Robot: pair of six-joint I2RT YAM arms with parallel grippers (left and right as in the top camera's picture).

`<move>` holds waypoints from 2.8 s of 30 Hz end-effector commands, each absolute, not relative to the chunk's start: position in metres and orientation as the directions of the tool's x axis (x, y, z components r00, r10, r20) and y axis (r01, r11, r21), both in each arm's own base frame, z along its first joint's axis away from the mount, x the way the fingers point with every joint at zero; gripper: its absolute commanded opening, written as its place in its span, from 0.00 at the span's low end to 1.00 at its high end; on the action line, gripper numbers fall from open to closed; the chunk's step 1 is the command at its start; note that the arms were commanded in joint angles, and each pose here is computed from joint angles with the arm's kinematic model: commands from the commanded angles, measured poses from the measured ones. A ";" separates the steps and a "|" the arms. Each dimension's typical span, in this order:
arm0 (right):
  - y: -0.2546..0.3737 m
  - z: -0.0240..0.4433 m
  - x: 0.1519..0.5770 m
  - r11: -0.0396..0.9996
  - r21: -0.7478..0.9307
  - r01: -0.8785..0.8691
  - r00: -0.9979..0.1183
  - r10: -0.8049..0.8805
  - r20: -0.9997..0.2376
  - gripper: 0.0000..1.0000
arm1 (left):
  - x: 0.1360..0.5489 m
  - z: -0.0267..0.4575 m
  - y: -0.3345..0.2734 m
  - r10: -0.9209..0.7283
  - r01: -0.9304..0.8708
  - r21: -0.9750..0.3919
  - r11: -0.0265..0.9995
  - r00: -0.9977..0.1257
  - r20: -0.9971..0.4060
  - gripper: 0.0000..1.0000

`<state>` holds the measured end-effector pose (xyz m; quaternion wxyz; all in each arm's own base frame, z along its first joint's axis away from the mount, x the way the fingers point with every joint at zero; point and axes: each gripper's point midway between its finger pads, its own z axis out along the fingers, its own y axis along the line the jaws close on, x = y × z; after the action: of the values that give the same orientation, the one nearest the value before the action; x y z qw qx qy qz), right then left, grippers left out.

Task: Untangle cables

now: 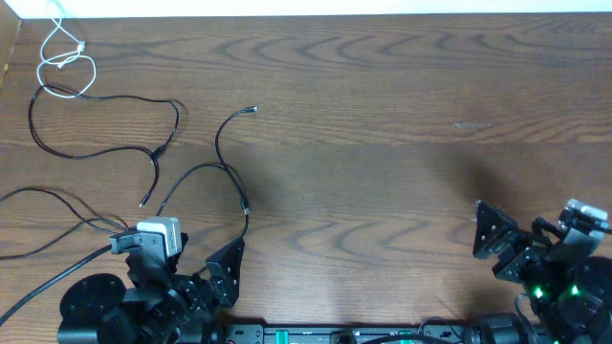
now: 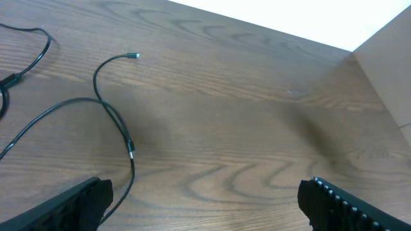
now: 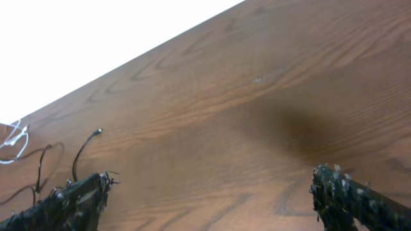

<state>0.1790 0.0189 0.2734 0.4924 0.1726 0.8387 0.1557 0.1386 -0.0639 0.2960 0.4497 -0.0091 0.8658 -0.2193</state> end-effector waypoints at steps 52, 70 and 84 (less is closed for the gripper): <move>0.012 0.158 0.246 0.998 0.031 -0.064 -0.072 0.026 -0.997 0.99 | 0.138 0.295 -0.066 -0.194 0.200 -0.380 0.903 -0.598 -0.778 0.98; 0.006 0.153 0.246 0.999 -0.033 -0.038 -0.087 -0.036 -0.996 0.99 | 0.138 0.295 -0.066 -0.194 0.200 -0.380 0.903 -0.598 -0.778 0.98; 0.005 0.141 0.248 0.999 0.021 -0.024 -0.141 0.017 -0.990 0.99 | 0.138 0.295 -0.066 -0.194 0.200 -0.380 0.903 -0.598 -0.778 0.98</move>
<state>0.2480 0.0090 0.1464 0.6624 -0.0091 0.7488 0.0222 0.1388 -0.0639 0.2951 0.4487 -0.0094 0.8663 -0.2193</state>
